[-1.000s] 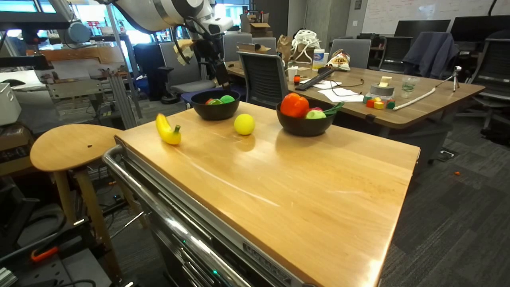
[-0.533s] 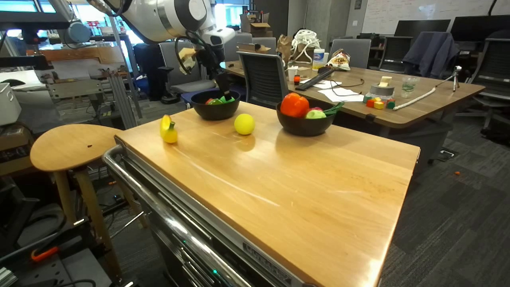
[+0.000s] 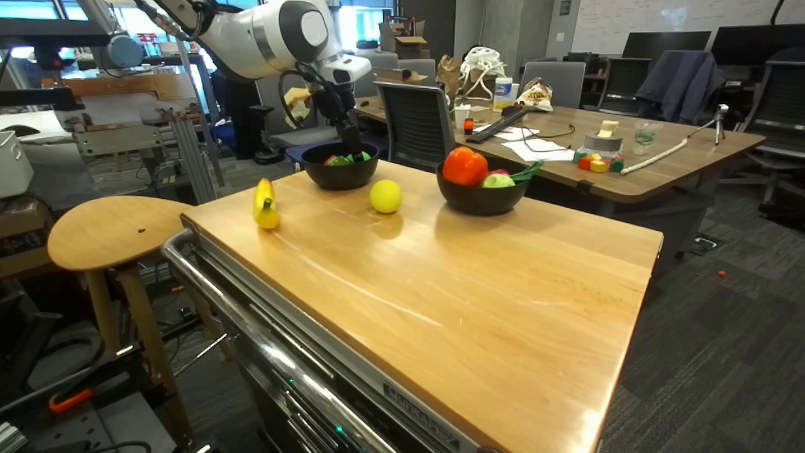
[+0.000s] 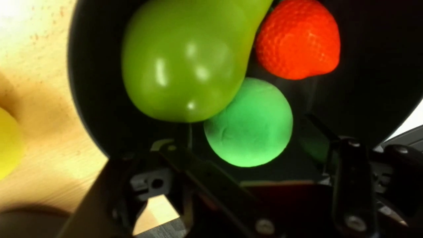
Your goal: Take the fruit and vegetable toys out of the black bowls and put them on the counter
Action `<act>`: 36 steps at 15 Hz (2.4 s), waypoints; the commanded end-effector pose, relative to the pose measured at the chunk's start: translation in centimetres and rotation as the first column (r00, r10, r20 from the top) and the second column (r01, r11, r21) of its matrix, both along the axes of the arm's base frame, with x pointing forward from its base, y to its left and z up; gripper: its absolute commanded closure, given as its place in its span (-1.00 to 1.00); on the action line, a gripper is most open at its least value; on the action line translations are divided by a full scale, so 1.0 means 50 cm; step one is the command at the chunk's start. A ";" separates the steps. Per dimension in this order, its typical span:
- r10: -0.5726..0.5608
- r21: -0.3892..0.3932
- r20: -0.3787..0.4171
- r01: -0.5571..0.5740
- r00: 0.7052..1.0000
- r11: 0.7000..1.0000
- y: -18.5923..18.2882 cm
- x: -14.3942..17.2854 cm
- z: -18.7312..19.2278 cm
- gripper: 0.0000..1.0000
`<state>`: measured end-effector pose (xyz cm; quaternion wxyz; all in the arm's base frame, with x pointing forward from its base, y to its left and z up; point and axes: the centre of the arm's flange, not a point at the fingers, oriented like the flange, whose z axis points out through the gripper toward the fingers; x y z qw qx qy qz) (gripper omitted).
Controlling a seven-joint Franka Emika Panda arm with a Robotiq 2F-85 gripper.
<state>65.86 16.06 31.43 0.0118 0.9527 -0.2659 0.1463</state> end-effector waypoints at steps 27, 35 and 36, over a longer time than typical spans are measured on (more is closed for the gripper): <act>-0.208 0.148 -0.038 0.212 0.977 0.966 -0.099 -0.302 0.239 0.55; -0.315 0.106 -0.150 0.332 0.937 0.937 -0.106 -0.263 0.078 0.55; -0.325 0.103 -0.163 0.343 0.932 0.934 -0.100 -0.263 0.062 0.55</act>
